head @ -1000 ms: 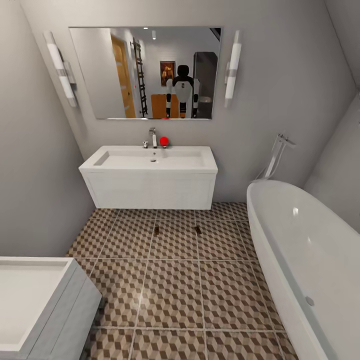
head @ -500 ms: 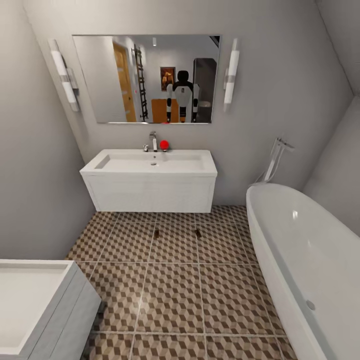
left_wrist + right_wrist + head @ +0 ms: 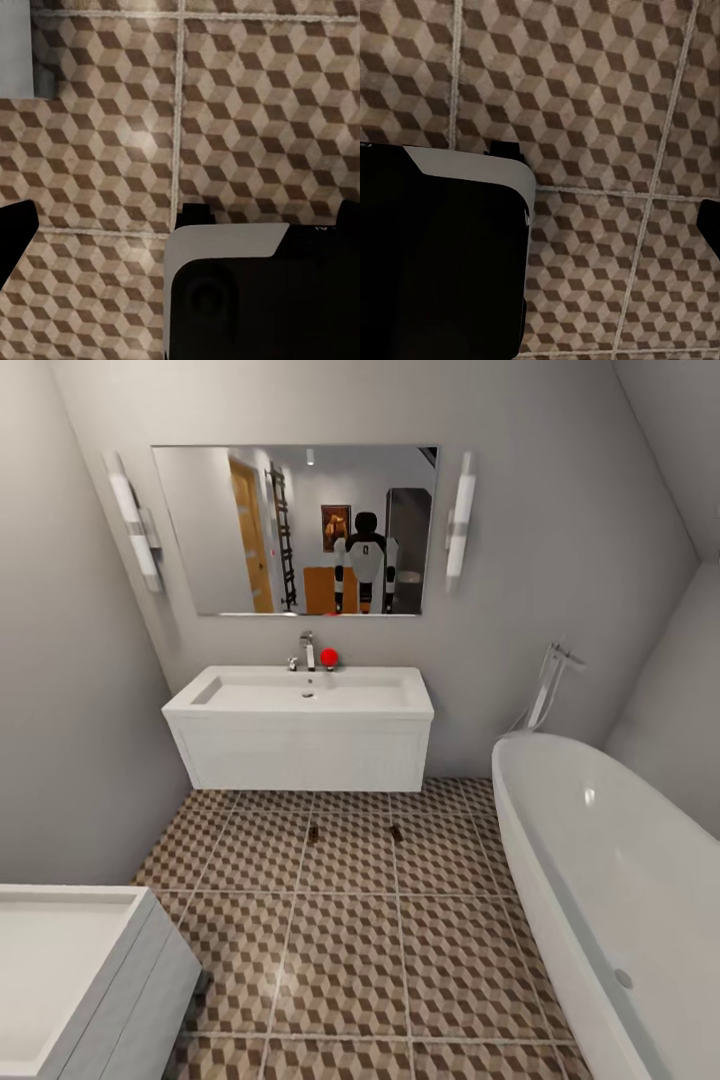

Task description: Take the four mousetraps from the cabinet in the bathroom and place them on the bathroom floor. Make sure all four end up on the same floor surface, and ensure that at least two of them are either under or directly next to the same bathroom sink.

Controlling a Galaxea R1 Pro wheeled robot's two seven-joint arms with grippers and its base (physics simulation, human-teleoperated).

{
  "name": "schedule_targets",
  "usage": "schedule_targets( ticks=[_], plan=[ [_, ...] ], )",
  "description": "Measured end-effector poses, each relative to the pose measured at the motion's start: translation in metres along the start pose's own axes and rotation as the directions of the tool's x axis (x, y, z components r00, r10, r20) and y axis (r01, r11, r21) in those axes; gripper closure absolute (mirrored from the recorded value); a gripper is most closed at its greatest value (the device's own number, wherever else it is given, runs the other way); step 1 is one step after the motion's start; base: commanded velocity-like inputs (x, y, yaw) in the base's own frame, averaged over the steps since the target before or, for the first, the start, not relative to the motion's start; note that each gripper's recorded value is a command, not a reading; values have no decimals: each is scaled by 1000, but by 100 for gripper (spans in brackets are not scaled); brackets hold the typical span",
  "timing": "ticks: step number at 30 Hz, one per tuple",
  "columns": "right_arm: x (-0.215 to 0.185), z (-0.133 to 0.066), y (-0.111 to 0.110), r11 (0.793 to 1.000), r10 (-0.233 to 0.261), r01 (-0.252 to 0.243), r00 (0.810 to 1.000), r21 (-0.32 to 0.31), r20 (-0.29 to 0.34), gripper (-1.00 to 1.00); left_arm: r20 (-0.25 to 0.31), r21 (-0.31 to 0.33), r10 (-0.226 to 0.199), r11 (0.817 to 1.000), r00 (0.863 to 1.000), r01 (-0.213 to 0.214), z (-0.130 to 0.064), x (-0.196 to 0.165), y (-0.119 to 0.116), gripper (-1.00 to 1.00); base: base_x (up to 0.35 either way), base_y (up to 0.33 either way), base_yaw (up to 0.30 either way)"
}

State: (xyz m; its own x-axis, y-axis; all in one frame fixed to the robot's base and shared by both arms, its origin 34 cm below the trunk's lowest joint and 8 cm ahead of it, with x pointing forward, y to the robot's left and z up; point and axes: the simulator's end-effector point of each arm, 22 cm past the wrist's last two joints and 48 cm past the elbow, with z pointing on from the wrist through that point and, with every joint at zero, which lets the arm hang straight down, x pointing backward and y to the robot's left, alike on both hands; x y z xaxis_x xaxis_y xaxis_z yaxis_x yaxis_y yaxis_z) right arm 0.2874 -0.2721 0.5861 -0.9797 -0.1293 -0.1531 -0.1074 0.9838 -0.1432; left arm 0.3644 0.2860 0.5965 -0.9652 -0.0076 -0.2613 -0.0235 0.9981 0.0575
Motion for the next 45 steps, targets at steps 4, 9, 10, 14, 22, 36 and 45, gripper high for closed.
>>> schedule_targets(
  ticks=[4,9,10,14,22,36,45],
  plan=[
    [-2,-1,0,1000,1,-1,1000,1,6,-100,5,0,-1,1000,1000,1,-1,-2,0,-100,0,0,0],
    [-5,-1,-1,1000,1,-1,1000,1,11,-100,-1,0,-1,1000,1000,1,-2,-2,0,-100,0,0,0],
    [-6,-2,-1,1000,2,-2,1000,1,12,-100,1,0,-1,1000,1000,1,-2,-3,0,-100,0,0,0],
    [-8,-2,-1,1000,1,-1,1000,1,16,-100,-11,0,-1,1000,1000,1,-3,-2,1,-100,0,0,0],
    [-12,-3,-2,1000,2,-2,1000,3,27,-100,-9,-2,-1,1000,1000,1,-5,-5,1,-100,0,0,0],
    [-20,-6,-3,1000,5,-5,999,5,46,-100,-3,-2,-2,1000,1000,2,-8,-3,2,-100,0,0,0],
    [-26,-8,-4,1000,7,-7,998,7,59,-100,6,-1,-3,1000,1000,3,-10,-4,1,-100,0,0,0]
  ],
)
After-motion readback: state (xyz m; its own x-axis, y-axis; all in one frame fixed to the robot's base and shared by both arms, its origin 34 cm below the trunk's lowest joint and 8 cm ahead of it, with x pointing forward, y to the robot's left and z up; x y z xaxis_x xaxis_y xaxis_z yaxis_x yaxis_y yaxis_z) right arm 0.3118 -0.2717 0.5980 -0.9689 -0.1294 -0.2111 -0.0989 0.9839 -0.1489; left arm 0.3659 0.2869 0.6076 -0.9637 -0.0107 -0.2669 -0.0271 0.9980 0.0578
